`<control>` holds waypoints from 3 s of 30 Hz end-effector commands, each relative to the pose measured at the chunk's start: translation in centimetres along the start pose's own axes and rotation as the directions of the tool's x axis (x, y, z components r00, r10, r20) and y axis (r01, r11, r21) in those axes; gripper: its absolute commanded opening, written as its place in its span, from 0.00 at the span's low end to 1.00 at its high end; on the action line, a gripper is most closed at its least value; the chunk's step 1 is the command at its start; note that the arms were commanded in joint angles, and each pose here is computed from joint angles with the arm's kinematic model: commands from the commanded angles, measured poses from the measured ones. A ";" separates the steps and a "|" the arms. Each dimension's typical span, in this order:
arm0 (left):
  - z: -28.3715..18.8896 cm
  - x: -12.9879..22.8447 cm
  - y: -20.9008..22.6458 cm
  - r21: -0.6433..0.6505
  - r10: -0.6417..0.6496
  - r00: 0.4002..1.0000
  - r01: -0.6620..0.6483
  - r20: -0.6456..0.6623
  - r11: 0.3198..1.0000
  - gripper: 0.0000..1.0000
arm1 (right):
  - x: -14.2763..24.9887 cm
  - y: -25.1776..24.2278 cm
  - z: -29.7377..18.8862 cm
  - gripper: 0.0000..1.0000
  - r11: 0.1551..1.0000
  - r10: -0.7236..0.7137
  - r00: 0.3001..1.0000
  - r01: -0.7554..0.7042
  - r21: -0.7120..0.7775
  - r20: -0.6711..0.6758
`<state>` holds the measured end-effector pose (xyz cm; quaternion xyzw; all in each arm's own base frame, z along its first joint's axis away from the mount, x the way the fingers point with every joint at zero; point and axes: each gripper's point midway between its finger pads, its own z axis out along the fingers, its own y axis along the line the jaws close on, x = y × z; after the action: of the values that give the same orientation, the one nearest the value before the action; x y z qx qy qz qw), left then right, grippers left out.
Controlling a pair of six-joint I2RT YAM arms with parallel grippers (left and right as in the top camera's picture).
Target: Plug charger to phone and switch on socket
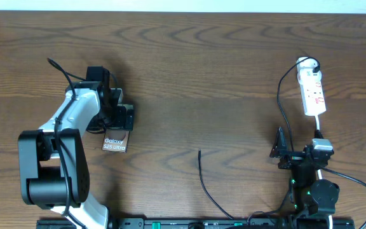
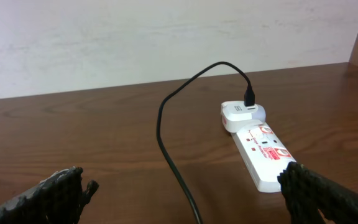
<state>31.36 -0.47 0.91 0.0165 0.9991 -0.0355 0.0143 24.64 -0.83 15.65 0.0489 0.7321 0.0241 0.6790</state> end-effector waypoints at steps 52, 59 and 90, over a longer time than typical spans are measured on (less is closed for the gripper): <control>1.4 -0.2 -1.2 -0.034 0.086 0.996 -0.085 0.035 0.996 1.00 | 0.1 0.2 0.0 0.99 1.000 -0.010 1.000 0.010 -0.010 -0.002; 1.4 -0.2 -1.1 -0.036 0.086 0.996 -0.085 0.034 0.996 1.00 | 0.1 0.2 0.0 0.99 1.000 -0.010 1.000 0.010 -0.010 -0.002; 2.5 0.9 -0.3 -0.079 0.085 0.996 -0.083 0.017 0.993 1.00 | 0.1 0.2 0.0 0.99 1.000 -0.010 1.000 0.010 -0.010 -0.002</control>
<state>31.79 -1.21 -0.46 0.0515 0.9976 -0.0027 0.0465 24.64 -0.83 15.65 0.0489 0.7321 0.0241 0.6790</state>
